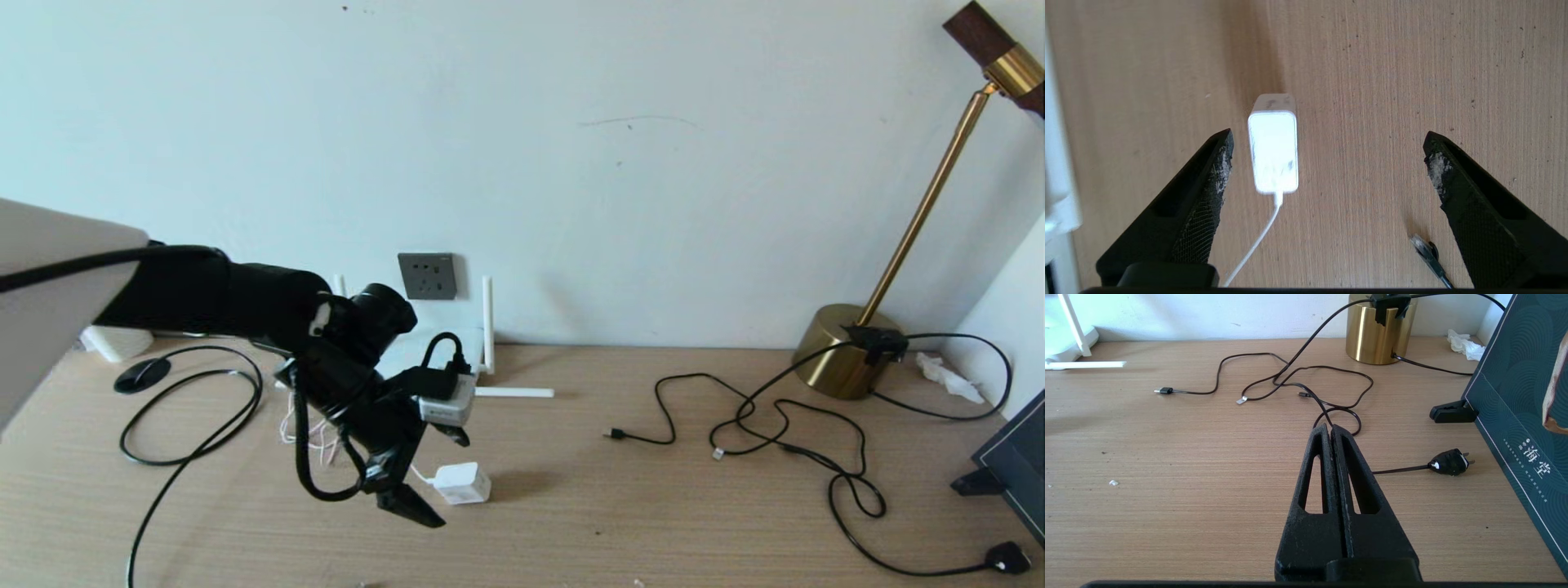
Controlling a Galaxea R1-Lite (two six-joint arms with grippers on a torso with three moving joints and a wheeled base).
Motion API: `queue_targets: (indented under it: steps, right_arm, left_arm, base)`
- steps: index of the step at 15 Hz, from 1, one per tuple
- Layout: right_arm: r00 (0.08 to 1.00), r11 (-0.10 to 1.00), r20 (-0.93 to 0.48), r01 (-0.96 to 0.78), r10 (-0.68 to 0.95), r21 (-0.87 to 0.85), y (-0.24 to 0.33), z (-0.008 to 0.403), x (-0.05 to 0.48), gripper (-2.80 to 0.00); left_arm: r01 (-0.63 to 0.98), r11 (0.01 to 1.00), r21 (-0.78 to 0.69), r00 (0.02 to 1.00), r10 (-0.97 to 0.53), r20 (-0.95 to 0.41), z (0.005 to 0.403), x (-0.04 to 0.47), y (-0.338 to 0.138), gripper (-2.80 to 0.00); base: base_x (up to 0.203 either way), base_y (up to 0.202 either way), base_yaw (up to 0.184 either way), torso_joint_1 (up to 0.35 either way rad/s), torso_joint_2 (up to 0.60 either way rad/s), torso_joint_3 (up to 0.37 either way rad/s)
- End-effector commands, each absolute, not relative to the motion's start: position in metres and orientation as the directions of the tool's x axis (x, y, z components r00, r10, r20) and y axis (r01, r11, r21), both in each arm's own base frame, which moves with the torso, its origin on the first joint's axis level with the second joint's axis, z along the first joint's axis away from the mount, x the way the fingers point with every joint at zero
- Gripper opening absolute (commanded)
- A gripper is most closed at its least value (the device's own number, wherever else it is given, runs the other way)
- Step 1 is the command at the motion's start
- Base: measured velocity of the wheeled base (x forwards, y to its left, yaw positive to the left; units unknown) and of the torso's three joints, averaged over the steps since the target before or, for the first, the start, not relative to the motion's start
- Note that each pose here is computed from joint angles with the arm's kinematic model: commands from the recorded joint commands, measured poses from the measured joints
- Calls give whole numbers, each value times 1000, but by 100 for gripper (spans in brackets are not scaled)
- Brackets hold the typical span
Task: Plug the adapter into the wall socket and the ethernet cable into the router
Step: Pick up plug
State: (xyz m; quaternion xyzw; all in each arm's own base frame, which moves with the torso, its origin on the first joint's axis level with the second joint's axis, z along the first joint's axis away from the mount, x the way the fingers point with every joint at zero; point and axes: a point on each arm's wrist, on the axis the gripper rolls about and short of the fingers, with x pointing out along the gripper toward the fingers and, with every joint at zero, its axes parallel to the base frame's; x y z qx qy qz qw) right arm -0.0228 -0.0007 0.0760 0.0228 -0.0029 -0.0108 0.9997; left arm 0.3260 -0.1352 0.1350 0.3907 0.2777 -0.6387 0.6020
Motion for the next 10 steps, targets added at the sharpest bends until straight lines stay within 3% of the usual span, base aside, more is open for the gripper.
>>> queue_targets:
  steps: [1, 10]
  right_arm:
    - [1000, 999, 6, 21, -21, 46, -1, 76, -23, -280]
    - [1000, 999, 6, 21, -21, 46, -1, 76, -23, -280]
  left_arm:
    - [989, -135, 61, -18, -521, -853, 118, 332, -139, 0]
    - [980, -142, 137, 50, -491, -869, 108, 365, -152, 0]
  base:
    - [0, 0, 0, 0, 0, 0]
    - [0, 0, 0, 0, 0, 0]
